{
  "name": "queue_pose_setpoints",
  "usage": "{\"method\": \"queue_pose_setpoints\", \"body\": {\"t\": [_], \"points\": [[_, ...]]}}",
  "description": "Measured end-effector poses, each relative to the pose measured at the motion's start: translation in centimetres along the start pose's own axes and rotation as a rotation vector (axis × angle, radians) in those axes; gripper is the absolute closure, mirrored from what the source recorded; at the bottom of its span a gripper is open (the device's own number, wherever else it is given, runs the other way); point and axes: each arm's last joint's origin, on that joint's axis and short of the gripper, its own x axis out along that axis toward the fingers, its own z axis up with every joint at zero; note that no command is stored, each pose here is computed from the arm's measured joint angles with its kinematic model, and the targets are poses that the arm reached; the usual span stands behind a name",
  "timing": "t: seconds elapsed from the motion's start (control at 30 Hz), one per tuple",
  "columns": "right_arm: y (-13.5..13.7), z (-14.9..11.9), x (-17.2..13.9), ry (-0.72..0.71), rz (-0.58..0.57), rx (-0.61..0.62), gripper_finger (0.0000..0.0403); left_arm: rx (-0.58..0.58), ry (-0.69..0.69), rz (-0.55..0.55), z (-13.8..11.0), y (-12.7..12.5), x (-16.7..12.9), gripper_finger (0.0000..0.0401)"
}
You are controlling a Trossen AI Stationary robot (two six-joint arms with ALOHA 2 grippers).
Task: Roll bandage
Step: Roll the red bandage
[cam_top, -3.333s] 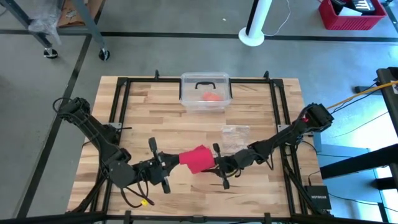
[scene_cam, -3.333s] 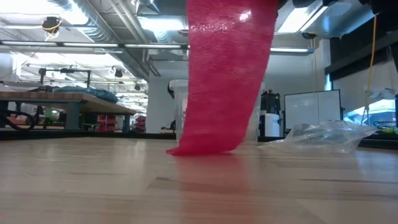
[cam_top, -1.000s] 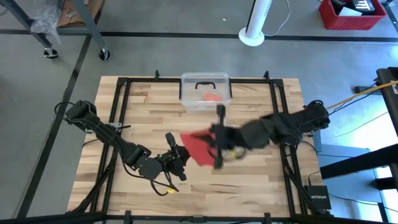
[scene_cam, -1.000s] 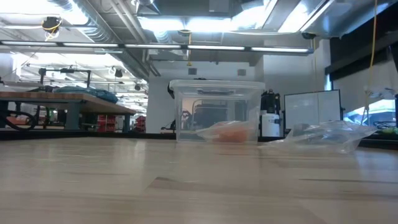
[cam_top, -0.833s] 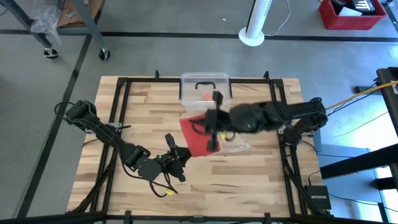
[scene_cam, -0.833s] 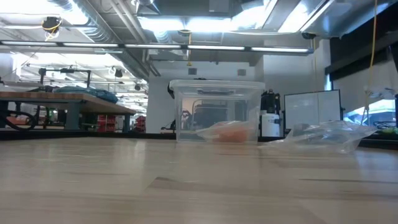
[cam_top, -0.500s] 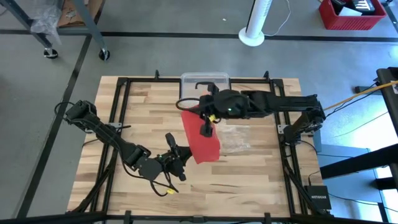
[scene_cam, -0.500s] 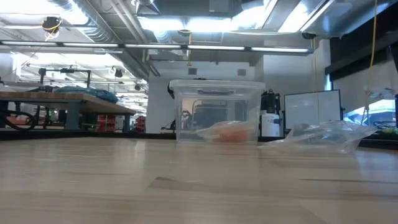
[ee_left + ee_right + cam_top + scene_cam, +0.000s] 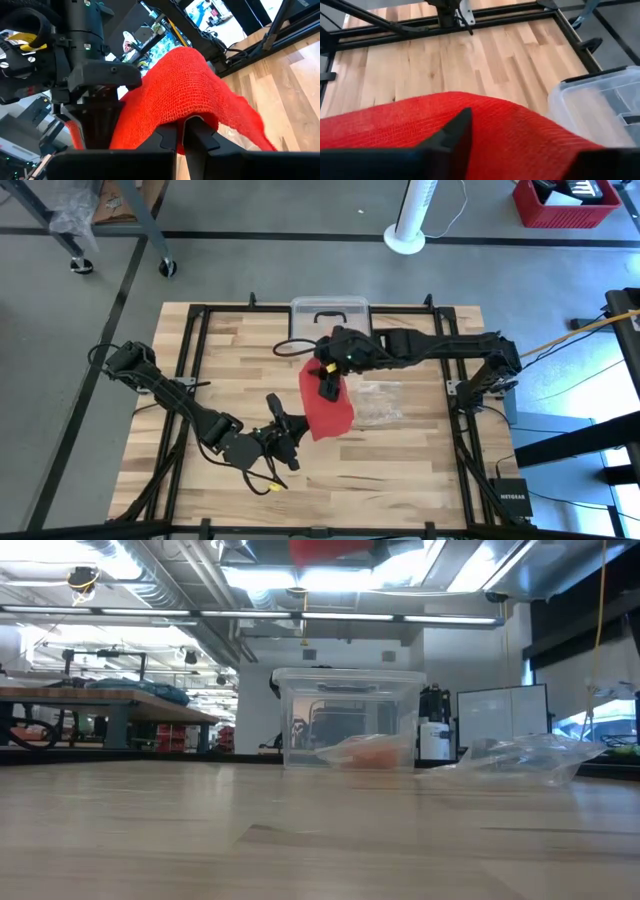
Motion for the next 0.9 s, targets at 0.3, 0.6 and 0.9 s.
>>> {"method": "queue_pose_setpoints", "body": {"t": [0.3,0.6,0.9], "points": [[-0.1,2.8,-4.1,-0.017,0.054,0.045,0.0159,-0.004,-0.002,-0.001,0.0,0.0,0.0,0.0397],[-0.1,2.2,-5.3,0.188,0.285,0.31,0.0164,-0.004,-0.008,-0.01,0.0,0.0,0.0,0.0397],[-0.9,2.8,-9.3,0.22,0.185,0.306,0.0165,-0.004,-0.004,-0.004,0.0,0.0,0.0,0.0397]]}}
